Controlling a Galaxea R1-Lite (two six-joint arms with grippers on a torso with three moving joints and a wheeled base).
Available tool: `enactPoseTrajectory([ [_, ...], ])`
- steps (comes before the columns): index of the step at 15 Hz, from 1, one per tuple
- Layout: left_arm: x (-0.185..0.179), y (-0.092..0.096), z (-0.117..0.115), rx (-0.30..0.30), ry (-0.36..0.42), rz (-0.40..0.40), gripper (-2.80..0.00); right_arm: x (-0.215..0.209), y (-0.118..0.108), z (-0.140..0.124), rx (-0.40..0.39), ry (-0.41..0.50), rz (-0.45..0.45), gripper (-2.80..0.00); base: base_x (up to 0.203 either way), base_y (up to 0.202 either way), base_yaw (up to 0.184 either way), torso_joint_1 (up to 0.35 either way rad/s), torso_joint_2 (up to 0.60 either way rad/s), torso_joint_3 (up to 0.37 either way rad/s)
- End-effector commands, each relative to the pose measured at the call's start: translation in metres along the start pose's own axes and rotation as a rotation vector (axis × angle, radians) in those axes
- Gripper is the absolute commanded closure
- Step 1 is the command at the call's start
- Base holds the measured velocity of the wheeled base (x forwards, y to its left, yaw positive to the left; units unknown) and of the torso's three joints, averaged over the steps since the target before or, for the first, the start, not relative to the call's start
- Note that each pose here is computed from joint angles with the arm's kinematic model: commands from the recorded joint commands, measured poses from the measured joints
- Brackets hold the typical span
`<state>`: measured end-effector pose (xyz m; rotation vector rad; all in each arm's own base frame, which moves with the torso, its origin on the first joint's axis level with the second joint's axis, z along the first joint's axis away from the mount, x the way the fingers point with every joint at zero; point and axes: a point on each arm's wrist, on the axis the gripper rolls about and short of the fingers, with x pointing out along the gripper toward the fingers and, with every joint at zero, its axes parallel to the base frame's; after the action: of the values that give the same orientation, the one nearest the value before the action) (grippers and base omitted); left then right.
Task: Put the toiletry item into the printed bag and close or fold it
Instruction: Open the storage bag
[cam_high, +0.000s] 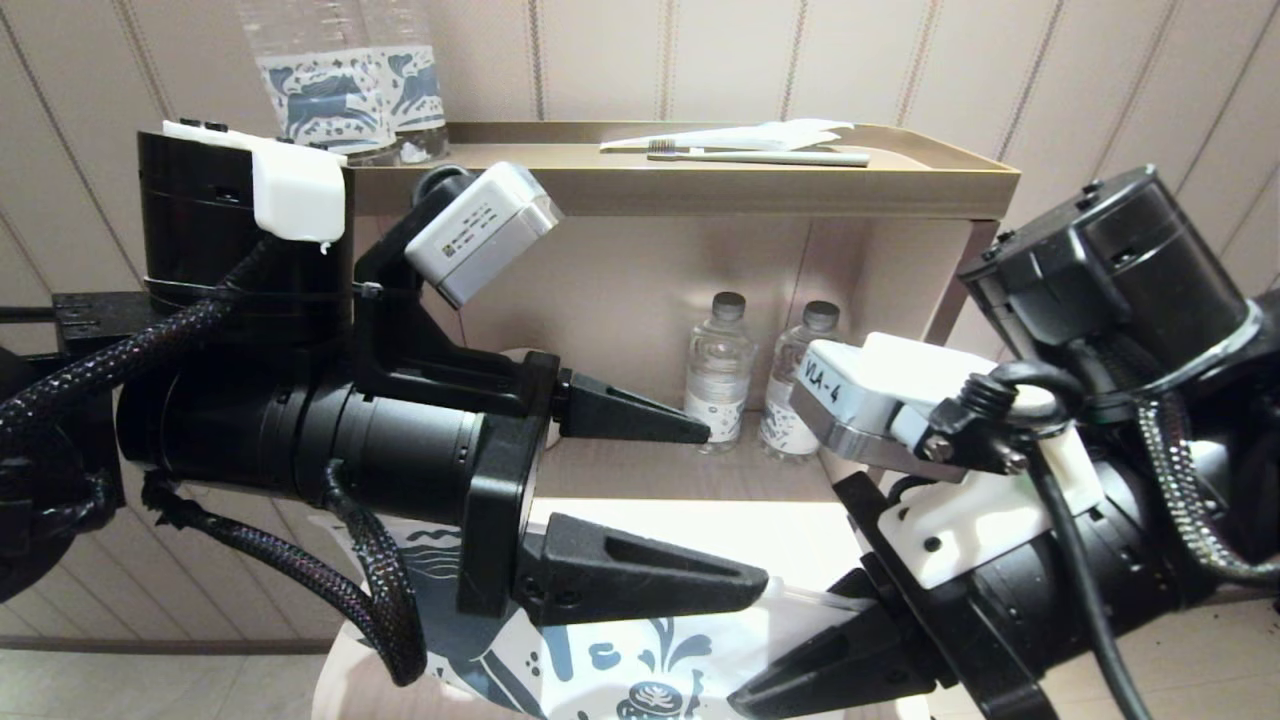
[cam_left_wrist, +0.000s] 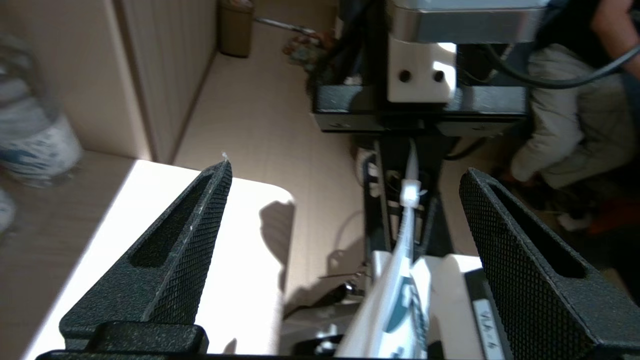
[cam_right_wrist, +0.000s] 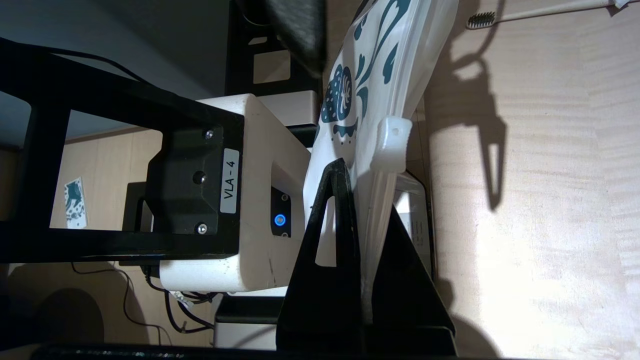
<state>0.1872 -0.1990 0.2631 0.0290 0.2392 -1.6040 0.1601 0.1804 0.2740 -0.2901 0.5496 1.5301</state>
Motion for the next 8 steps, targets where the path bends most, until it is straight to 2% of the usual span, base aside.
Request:
enactPoseTrajectory([
  [1,0.0027,0.0035,-0.0004,0.011,-0.001,0.011,-2.8,-0.0015,0.0011,0.0014,-0.004,-0.006,0.004,0.0,0.0,0.0,0.0,0.0,0.0,0.0],
  [8,0.0019,0.0017,-0.008,-0.002,0.015,0.011,-2.8,-0.0003,-0.0009,0.0029,0.011,-0.008,0.004,0.0,0.0,0.0,0.0,0.0,0.0,0.0],
])
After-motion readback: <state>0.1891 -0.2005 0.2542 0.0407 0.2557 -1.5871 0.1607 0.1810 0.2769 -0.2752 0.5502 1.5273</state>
